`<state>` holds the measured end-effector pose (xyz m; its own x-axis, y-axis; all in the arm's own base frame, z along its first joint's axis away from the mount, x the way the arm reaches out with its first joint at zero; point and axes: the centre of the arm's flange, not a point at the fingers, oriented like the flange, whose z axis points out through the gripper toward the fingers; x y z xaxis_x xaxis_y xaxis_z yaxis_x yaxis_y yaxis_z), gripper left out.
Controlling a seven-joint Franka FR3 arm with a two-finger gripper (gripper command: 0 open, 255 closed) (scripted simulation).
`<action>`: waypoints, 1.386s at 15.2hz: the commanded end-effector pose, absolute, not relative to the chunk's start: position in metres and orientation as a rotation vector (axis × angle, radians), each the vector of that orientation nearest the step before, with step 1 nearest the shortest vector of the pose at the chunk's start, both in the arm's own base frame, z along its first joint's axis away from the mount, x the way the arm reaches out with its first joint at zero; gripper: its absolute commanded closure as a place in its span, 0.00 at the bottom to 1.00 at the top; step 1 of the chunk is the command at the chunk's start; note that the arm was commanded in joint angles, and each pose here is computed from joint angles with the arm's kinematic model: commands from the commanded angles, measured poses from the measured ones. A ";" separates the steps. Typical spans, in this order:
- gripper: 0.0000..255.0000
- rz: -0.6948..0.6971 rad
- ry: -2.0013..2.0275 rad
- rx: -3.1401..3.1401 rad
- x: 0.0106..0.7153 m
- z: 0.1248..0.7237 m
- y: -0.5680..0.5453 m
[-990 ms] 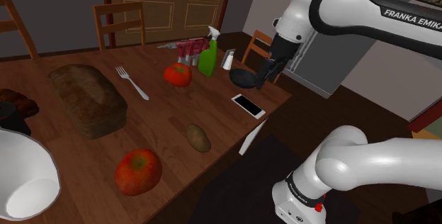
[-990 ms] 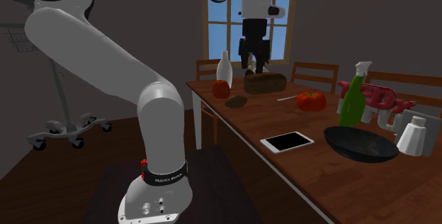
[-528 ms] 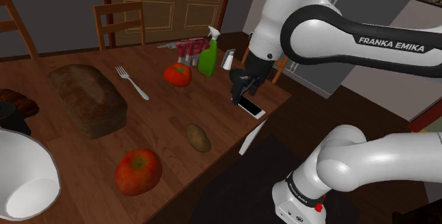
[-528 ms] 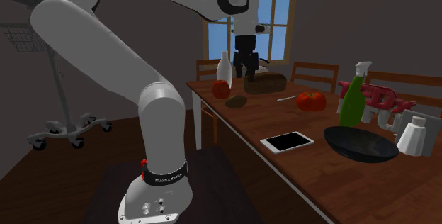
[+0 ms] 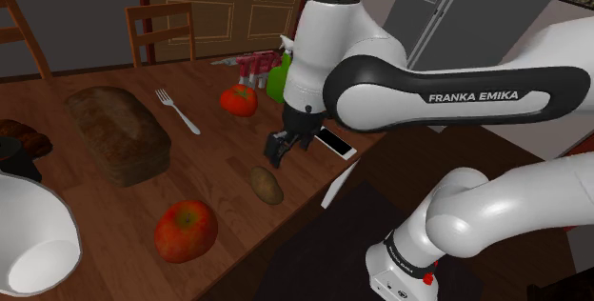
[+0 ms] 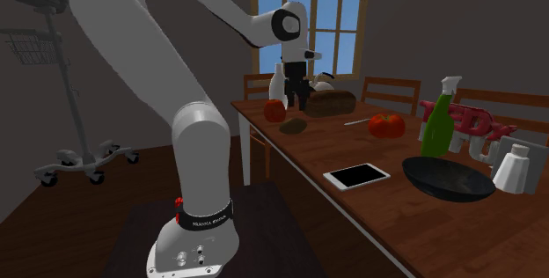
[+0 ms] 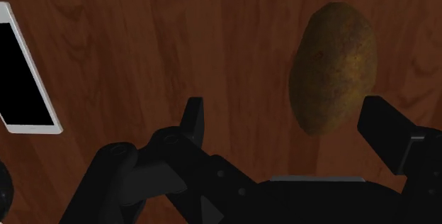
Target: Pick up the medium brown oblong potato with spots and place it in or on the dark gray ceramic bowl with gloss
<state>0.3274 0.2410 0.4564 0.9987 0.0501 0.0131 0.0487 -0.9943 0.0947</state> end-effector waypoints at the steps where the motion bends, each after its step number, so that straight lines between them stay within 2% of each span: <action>1: 0.00 0.026 0.067 3.029 0.330 0.440 0.266; 4: 0.00 0.030 0.058 3.001 0.335 0.417 0.302; 12: 0.00 0.030 0.057 3.000 0.337 0.377 0.297; 20: 0.00 0.030 0.057 3.000 0.337 0.377 0.297; 21: 1.00 0.030 0.057 3.000 0.337 0.377 0.297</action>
